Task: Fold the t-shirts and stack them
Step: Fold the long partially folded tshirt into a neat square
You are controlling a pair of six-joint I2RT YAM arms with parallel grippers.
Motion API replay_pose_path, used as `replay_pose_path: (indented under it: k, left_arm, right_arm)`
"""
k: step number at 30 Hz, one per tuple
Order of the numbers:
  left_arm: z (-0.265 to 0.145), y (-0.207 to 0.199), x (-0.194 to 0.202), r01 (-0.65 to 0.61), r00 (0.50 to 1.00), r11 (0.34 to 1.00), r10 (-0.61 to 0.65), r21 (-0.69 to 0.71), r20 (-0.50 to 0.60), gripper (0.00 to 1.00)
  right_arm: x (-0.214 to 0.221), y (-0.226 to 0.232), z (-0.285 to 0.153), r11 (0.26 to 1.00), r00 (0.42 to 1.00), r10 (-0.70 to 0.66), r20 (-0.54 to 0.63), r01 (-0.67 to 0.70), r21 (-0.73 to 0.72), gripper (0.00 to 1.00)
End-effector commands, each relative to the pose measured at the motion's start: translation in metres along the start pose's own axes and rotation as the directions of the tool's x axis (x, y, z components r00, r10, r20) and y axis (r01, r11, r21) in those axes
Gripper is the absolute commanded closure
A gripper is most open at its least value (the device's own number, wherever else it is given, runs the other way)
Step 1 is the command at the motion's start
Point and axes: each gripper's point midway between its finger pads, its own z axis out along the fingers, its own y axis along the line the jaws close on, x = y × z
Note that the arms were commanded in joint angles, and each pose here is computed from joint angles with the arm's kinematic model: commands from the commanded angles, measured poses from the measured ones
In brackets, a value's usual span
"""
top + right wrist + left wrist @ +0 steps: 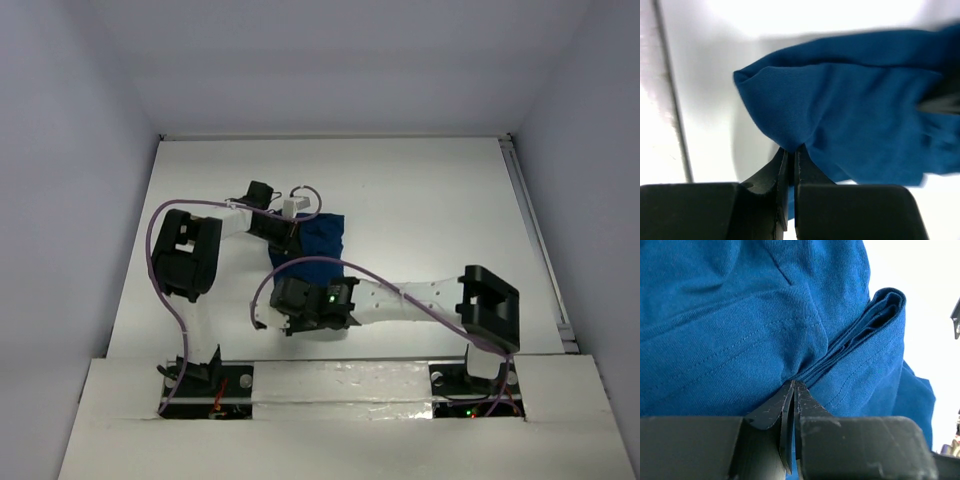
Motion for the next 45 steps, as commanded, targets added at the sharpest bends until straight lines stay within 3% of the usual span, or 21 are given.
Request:
replay_pose_path:
  k: [1,9,15,20,26,32,37,45]
  left_arm:
    - [0.012,0.024,0.012,-0.058,0.997,0.991,0.052,-0.12,-0.05,1.0]
    - [0.013,-0.006,0.026,-0.1,0.989,0.995,0.099,-0.004,-0.112,1.0]
    - [0.005,-0.027,0.033,-0.15,0.98,0.986,0.158,0.072,-0.123,1.0]
    - [-0.024,-0.031,-0.014,-0.233,0.973,0.973,0.233,-0.007,0.007,1.0]
    - [-0.082,-0.019,-0.089,-0.216,0.953,0.973,0.229,-0.086,0.196,1.0]
    - [-0.139,0.001,-0.144,-0.175,0.92,0.967,0.228,-0.186,0.318,1.0]
    - [-0.189,0.028,-0.157,-0.097,0.892,0.969,0.185,-0.226,0.412,1.0]
    - [-0.228,0.023,-0.141,-0.096,0.856,0.97,0.196,-0.225,0.478,1.0]
  right_arm:
    - [-0.028,-0.058,-0.049,0.988,0.996,0.02,0.091,-0.033,0.151,1.0]
    - [-0.027,-0.13,-0.08,0.955,0.995,0.044,0.091,-0.069,0.288,1.0]
    - [-0.021,-0.163,-0.078,0.94,0.996,0.049,0.069,-0.07,0.334,1.0]
    - [-0.025,-0.182,-0.075,0.935,0.995,0.053,0.08,-0.077,0.345,1.0]
    - [-0.03,-0.198,-0.07,0.93,0.995,0.049,0.083,-0.076,0.36,1.0]
    - [-0.03,-0.212,-0.066,0.924,0.996,0.049,0.079,-0.075,0.374,1.0]
    - [-0.028,-0.235,-0.059,0.918,0.995,0.057,0.078,-0.083,0.387,1.0]
    - [-0.018,-0.265,-0.036,0.92,0.995,0.077,0.063,-0.095,0.381,1.0]
